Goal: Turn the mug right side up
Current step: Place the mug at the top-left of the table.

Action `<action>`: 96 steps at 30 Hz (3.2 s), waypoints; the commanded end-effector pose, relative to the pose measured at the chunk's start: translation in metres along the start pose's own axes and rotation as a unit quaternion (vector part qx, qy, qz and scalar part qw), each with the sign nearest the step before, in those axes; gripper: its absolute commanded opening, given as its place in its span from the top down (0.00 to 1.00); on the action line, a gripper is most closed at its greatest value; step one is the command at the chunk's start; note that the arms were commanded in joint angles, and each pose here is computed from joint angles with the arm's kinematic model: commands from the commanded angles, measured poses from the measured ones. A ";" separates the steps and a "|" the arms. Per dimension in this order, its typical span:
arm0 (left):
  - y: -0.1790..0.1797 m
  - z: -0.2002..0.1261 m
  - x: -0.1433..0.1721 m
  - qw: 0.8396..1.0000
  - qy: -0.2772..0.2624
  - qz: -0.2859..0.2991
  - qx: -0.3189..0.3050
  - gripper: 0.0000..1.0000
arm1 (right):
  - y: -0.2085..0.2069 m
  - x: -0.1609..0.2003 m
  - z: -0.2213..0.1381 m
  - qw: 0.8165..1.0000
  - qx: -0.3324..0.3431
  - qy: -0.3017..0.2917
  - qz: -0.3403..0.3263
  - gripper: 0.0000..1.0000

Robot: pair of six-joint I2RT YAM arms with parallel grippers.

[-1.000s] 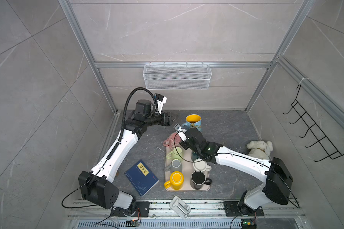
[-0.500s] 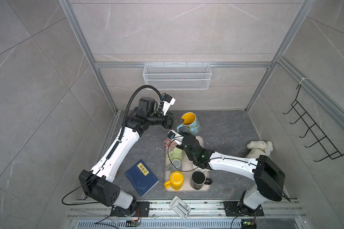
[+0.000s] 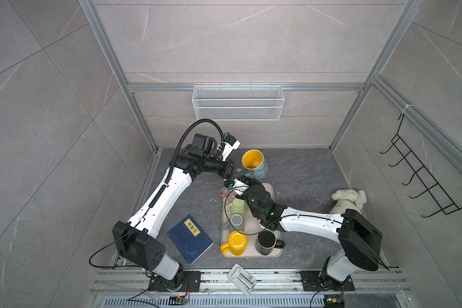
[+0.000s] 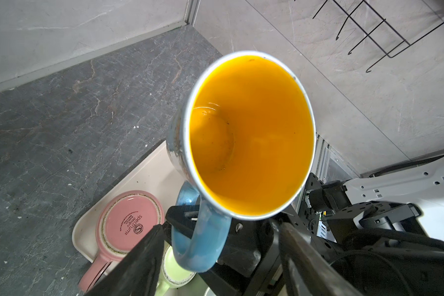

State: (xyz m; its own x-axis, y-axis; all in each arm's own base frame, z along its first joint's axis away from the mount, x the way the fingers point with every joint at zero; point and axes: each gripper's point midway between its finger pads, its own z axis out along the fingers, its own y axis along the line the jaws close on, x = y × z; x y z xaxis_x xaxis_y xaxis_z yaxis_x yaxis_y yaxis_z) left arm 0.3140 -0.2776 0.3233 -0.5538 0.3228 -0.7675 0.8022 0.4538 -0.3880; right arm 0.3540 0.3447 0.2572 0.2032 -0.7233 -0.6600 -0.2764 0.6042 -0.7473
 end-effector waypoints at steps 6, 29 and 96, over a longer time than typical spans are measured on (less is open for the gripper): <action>0.002 0.003 0.001 1.000 0.014 0.002 -0.007 0.33 | -0.029 -0.028 -0.009 0.997 0.048 -0.048 0.033 1.00; 0.020 0.011 0.018 0.998 0.048 -0.018 -0.036 0.54 | -0.033 -0.049 -0.026 0.994 0.010 -0.086 0.069 1.00; 0.039 -0.004 0.002 0.992 0.001 -0.016 -0.123 1.00 | -0.018 -0.048 -0.019 0.996 0.019 -0.060 0.061 0.66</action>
State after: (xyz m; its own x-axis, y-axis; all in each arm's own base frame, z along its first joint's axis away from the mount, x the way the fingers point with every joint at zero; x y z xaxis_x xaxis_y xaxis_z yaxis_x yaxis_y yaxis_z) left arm 0.3437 -0.2622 0.2784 -0.6346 0.3477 -0.6902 0.6952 0.6470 -0.3132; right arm 0.3230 0.3709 0.2595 0.2646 -0.6649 -0.6985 -0.3669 0.6004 -0.7106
